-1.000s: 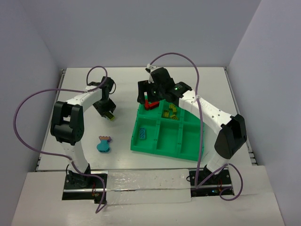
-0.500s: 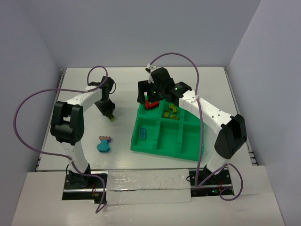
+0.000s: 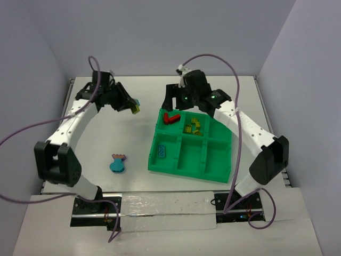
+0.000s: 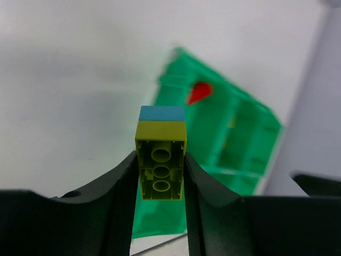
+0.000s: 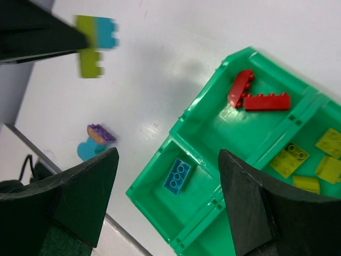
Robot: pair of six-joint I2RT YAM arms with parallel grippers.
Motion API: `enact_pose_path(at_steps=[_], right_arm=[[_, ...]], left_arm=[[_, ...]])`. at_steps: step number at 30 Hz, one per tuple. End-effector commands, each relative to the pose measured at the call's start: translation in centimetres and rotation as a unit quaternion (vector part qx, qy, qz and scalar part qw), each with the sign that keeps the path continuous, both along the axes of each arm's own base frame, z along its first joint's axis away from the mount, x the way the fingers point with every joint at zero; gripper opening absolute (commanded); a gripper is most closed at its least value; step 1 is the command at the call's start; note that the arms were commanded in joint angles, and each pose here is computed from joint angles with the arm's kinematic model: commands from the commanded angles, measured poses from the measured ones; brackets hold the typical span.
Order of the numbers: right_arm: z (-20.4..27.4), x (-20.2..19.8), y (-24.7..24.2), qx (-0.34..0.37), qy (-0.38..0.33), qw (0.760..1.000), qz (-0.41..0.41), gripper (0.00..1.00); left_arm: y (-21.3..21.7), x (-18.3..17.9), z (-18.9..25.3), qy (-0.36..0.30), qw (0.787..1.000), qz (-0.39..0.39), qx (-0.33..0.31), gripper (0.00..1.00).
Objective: Sort the legos into containers by color
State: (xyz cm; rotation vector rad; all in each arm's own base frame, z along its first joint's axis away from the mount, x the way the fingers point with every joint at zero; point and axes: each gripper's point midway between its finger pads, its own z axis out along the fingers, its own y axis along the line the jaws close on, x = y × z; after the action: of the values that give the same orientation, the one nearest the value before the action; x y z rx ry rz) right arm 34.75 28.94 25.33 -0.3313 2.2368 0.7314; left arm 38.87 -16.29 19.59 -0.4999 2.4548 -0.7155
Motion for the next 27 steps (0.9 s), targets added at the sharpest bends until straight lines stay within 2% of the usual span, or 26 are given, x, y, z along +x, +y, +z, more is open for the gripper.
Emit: enact_pose_path(at_steps=[1,5,7,12,16,21,27], right_arm=[[5.2,-0.9,-1.2,0.076,-0.028,0.996,0.027,0.83],[6.4,-1.9,-0.9,0.097,-0.033,0.993,0.061,0.82],[7.2,-3.0,0.1,0.123,-0.031,0.987,0.099,0.82],[8.4,-4.3,1.6,0.166,-0.030,0.972,0.162,0.82],[10.3,-5.7,3.3,0.221,-0.040,0.946,0.234,0.82],[11.1,-5.4,4.6,0.264,-0.013,0.927,0.265,0.82],[12.3,-4.5,5.8,0.303,0.000,0.912,0.278,0.82]], left_arm=[[-2.7,-1.5,10.4,-0.166,0.961,-0.123,-0.182,0.00],[-3.5,-3.1,12.1,-0.183,0.937,-0.170,-0.245,0.00],[-4.1,-4.0,13.0,-0.201,0.918,-0.196,-0.281,0.00],[-4.7,-5.7,14.0,-0.213,0.893,-0.233,-0.320,0.00],[-4.9,-7.1,15.6,-0.243,0.873,-0.267,-0.329,0.00],[-5.0,-7.9,16.5,-0.255,0.862,-0.289,-0.329,0.00],[-5.1,-8.3,17.0,-0.258,0.859,-0.296,-0.329,0.00]])
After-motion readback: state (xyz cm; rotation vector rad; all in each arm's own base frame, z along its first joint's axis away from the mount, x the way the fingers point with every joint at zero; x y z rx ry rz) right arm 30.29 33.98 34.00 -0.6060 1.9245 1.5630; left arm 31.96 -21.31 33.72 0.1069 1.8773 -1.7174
